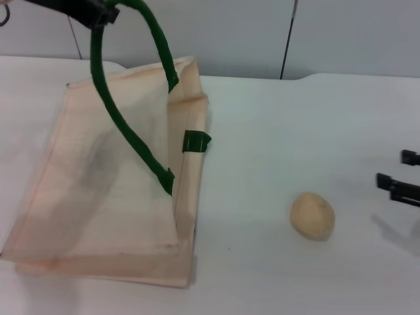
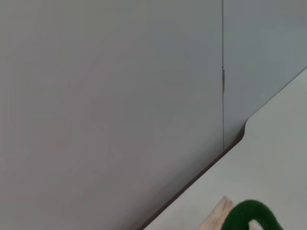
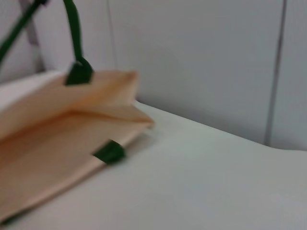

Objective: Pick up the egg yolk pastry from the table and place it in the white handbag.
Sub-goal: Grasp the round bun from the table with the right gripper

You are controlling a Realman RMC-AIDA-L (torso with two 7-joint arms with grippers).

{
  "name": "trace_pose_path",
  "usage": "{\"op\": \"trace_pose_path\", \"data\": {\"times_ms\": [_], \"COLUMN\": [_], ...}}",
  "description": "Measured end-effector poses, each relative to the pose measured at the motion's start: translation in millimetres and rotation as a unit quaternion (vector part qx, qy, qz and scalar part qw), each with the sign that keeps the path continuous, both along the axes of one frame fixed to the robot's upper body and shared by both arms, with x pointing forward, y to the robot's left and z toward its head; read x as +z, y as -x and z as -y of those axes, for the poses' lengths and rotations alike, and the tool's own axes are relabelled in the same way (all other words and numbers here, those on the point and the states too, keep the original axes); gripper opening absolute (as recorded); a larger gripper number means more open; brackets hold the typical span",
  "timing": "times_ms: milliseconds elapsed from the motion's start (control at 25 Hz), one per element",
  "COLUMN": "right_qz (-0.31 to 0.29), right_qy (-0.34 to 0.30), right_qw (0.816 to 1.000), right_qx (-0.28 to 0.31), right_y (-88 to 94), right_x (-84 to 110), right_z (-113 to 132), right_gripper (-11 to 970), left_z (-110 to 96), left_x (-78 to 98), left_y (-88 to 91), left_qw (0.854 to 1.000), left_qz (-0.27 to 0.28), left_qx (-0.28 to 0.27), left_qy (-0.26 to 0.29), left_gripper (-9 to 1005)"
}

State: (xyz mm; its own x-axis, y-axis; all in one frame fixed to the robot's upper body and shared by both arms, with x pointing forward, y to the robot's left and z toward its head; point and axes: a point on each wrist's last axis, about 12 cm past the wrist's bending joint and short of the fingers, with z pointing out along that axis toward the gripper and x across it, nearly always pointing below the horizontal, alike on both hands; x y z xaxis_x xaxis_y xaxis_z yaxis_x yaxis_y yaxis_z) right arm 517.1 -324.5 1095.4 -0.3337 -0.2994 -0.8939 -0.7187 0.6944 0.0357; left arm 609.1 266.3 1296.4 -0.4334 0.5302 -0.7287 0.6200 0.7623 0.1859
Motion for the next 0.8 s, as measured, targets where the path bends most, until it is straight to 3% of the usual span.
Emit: {"op": "trace_pose_path", "data": {"times_ms": [360, 560, 800], "right_qz": [-0.018, -0.048, -0.07], "right_qy": [-0.03, -0.022, -0.024], "right_qw": [0.999, 0.998, 0.996], "right_qx": [0.021, 0.034, 0.057], "right_y": [3.9, -9.6, -12.8], "right_x": [-11.4, -28.4, -35.4], "right_z": [-11.4, -23.9, -33.6], "right_gripper": [763, 763, 762], "left_z": [2.2, 2.2, 2.2], "left_x": [0.1, 2.3, 2.7], "left_y": [-0.3, -1.1, -1.5], "left_qw": [1.0, 1.0, 1.0], "left_qz": [0.004, 0.007, 0.008], "left_qx": [-0.003, -0.003, -0.003], "left_qy": [0.008, 0.006, 0.003], "left_gripper": [114, 113, 113]}}
